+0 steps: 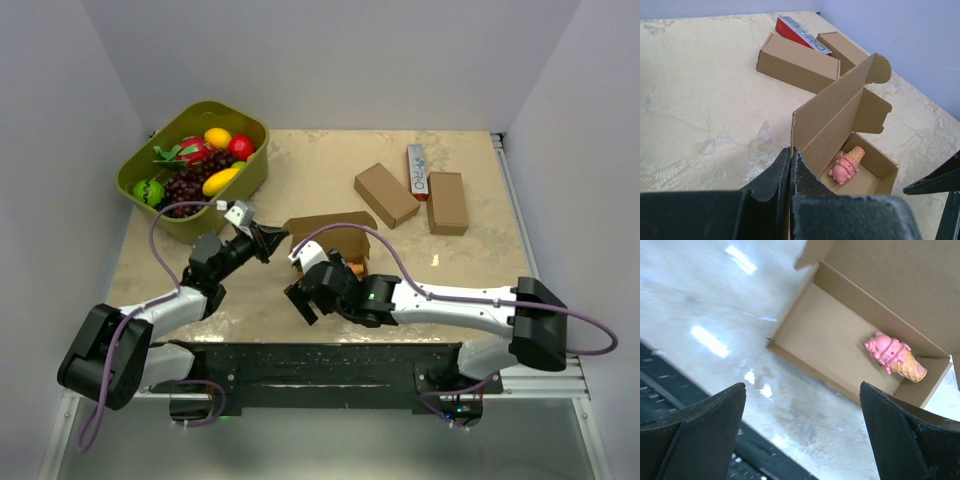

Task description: Fold the paper box

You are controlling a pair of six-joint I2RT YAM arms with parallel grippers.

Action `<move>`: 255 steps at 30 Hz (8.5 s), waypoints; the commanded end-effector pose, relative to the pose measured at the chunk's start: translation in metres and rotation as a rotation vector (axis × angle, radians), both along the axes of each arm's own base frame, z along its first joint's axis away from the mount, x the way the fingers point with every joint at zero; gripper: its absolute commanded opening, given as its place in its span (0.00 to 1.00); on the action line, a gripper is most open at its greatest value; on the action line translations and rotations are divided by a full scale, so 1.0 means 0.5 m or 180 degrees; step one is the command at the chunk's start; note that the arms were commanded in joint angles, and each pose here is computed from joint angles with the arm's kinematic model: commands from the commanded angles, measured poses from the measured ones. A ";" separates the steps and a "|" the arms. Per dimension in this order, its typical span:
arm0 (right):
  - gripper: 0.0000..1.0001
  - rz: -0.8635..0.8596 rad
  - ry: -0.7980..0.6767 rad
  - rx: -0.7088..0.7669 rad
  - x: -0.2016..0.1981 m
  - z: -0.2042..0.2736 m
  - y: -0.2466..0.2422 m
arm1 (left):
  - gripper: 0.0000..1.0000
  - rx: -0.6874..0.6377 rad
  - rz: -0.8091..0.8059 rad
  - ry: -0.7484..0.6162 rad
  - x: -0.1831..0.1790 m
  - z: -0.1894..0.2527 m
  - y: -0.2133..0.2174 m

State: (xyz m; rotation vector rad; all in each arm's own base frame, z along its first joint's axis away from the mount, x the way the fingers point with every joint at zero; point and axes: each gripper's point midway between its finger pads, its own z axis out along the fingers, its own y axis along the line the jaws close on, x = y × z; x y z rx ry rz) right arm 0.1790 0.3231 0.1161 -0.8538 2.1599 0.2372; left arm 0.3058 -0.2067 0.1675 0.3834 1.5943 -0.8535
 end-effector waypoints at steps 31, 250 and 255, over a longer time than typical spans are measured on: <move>0.35 -0.1337 -0.0237 0.0688 0.243 0.073 -0.232 | 0.00 0.0024 -0.0055 0.0010 -0.008 0.017 -0.034; 0.99 -0.1883 0.0908 0.1675 0.042 -0.066 -0.186 | 0.87 0.0024 -0.0001 0.1237 -0.093 -0.090 -0.033; 0.99 -0.1897 0.1102 0.1882 0.032 -0.090 -0.183 | 0.89 -0.0018 0.0036 0.1298 -0.094 -0.093 -0.019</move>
